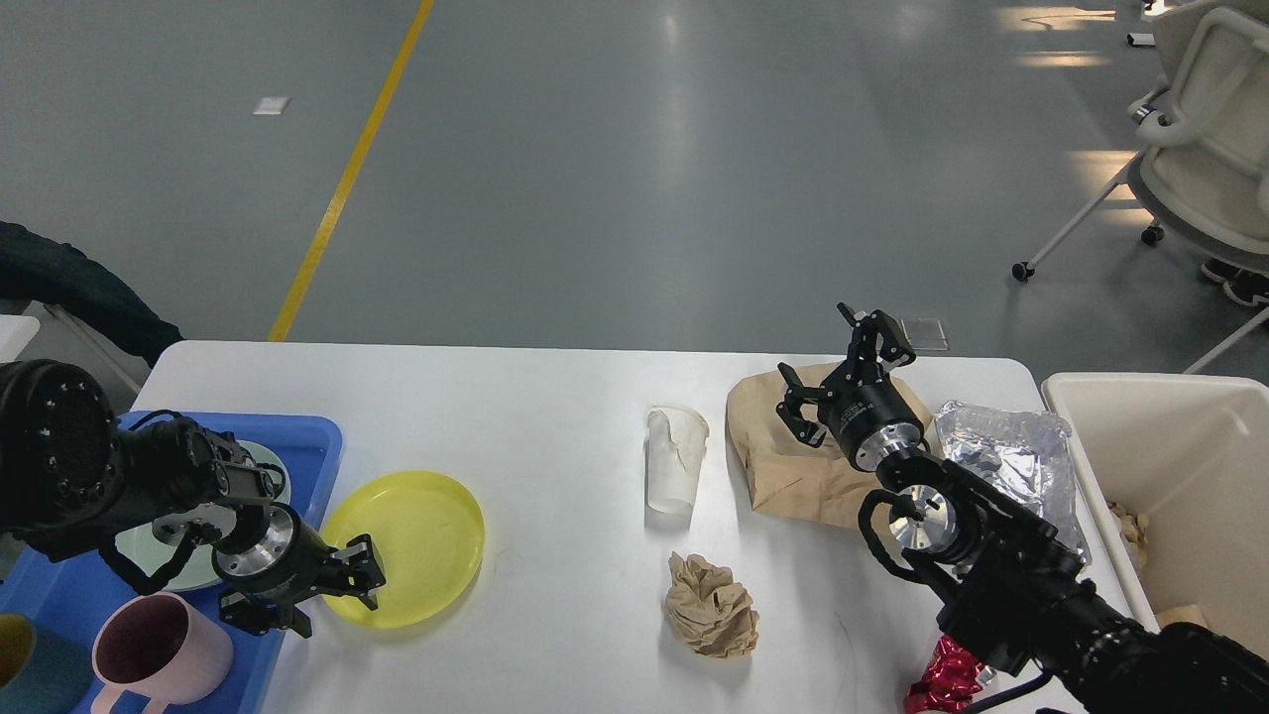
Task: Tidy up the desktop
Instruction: 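Reach the left gripper to the yellow plate and grasp its edge, then lift the yellow plate and lay it onto the green plate in the tray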
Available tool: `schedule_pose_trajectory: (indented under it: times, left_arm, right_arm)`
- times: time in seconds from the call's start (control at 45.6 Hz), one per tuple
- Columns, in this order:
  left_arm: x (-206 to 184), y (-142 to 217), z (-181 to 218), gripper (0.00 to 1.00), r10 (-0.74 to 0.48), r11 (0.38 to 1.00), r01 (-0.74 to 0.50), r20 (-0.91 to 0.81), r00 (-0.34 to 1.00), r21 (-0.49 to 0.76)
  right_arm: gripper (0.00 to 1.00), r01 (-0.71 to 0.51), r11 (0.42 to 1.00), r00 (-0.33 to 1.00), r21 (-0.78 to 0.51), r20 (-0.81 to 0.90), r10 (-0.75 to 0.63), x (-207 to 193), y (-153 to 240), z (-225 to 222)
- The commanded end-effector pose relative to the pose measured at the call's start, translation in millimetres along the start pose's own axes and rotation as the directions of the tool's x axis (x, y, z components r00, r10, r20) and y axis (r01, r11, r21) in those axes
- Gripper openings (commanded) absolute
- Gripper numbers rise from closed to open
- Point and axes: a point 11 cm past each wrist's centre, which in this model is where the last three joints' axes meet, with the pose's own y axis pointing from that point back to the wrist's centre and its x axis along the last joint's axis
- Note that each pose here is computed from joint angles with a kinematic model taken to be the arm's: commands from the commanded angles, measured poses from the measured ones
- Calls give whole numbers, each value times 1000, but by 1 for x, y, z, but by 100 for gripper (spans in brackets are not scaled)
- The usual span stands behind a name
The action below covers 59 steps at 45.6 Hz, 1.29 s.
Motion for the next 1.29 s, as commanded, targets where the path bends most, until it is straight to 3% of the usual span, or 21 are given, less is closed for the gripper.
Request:
schedule_pose_trajectory:
  times: [0.0, 0.329, 0.723, 1.096, 1.271]
  left_arm:
    - [3, -3, -3, 65, 9, 1000, -9, -2, 1000, 2]
    - [0, -11, -1, 52, 5, 1000, -5, -3, 1000, -9]
    - [-10, -11, -1, 0, -80, 997, 80, 2, 997, -5]
    - [-8, -6, 1, 0, -92, 996, 92, 1, 996, -9]
    - [9, 15, 12, 0, -53, 998, 53, 16, 998, -24]
  right_arm:
    - [100, 0, 1000, 1000, 0, 0, 0, 0, 0, 0]
    - [100, 0, 1000, 1000, 0, 0, 0, 0, 0, 0]
    - [100, 0, 1000, 1000, 0, 0, 0, 0, 0, 0]
    - [100, 0, 1000, 1000, 0, 0, 0, 0, 0, 0]
    - [100, 0, 1000, 1000, 0, 0, 0, 0, 0, 0]
